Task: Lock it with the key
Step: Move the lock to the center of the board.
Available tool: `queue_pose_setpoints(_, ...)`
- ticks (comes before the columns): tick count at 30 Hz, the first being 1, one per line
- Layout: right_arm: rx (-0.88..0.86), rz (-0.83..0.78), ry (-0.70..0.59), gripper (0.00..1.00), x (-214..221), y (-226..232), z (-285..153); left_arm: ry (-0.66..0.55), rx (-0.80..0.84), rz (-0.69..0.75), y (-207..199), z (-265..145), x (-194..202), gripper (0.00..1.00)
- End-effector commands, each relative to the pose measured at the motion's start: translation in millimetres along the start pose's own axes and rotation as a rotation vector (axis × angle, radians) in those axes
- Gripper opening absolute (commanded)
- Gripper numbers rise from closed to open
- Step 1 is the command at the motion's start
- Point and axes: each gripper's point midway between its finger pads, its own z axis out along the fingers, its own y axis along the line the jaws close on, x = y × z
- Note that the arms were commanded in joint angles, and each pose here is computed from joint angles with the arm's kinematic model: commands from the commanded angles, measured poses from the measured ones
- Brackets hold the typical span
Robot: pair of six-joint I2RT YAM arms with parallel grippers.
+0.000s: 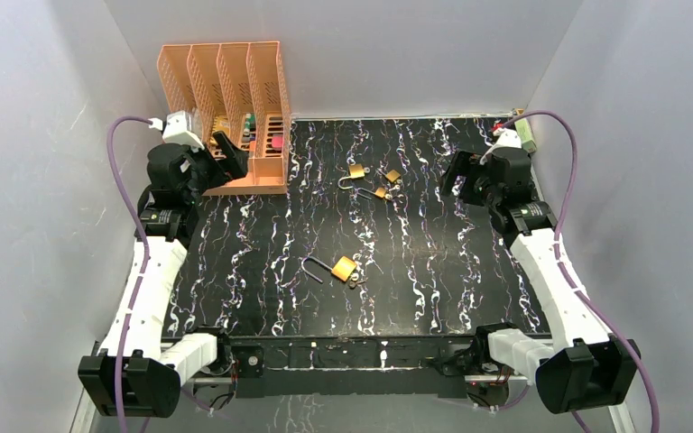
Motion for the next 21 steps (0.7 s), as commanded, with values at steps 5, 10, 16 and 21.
queue_pose_setpoints(5, -0.044, -0.041, -0.025, 0.99, -10, 20, 7, 0.056, 0.148, 0.072, -62, -4, 9, 0.98)
queue_pose_setpoints(10, -0.315, -0.298, -0.174, 0.98, -15, 66, -9, 0.002, 0.122, 0.072, -63, -7, -7, 0.98)
queue_pose_setpoints(16, -0.349, -0.504, -0.034, 0.99, 39, 140, -20, 0.057, 0.098, 0.018, -56, -9, 13, 0.98)
queue_pose_setpoints(21, -0.565, -0.598, -0.038, 0.99, 79, 199, -59, 0.089, 0.144, -0.026, -61, -11, 30, 0.98)
